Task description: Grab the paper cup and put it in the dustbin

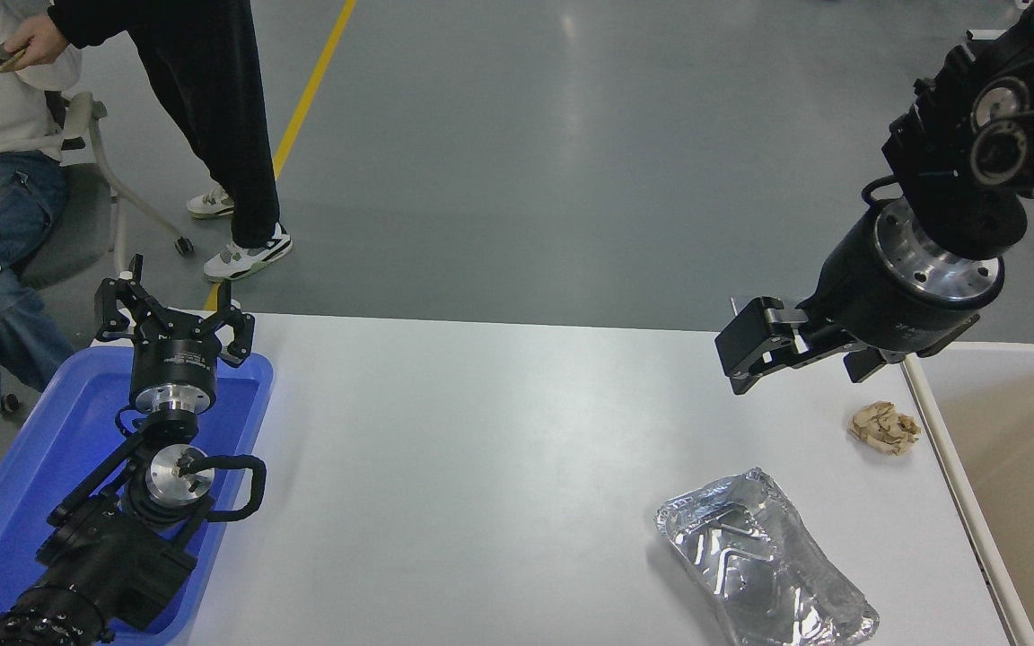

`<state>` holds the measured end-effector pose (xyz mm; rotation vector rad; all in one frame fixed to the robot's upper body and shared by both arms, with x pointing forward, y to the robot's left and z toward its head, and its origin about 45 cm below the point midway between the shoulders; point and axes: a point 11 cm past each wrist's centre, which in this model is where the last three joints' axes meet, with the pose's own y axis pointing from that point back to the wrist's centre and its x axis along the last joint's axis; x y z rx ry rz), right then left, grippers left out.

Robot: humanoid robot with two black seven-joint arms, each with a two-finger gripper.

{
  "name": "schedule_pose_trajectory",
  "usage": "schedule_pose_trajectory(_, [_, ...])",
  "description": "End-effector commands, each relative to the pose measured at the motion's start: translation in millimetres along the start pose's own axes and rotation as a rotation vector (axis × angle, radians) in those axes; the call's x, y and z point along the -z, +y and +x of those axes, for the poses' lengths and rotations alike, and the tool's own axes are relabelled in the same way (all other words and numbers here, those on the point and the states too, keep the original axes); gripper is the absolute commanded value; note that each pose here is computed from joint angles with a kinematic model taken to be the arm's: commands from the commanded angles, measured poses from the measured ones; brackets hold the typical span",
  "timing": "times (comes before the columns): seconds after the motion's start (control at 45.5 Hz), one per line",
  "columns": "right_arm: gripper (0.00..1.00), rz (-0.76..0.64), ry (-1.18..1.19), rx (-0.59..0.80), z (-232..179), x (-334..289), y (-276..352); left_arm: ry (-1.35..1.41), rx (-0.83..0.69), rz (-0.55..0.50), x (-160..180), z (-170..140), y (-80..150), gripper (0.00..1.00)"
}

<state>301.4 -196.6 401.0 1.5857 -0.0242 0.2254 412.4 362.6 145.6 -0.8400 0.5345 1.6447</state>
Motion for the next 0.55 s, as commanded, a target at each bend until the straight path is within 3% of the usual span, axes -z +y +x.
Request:
schedule_pose_trajectory(0.0, [1.00,0.022,0.018,0.049,-5.5,14.2,3.6,0.000,0.000,0.000,0.0,0.0,0.0,0.99])
schedule_pose_trajectory(0.527, [1.00,0.025,0.021,0.047,-5.4,15.9,4.9,0.000,0.000,0.000,0.0,0.0,0.0,0.99])
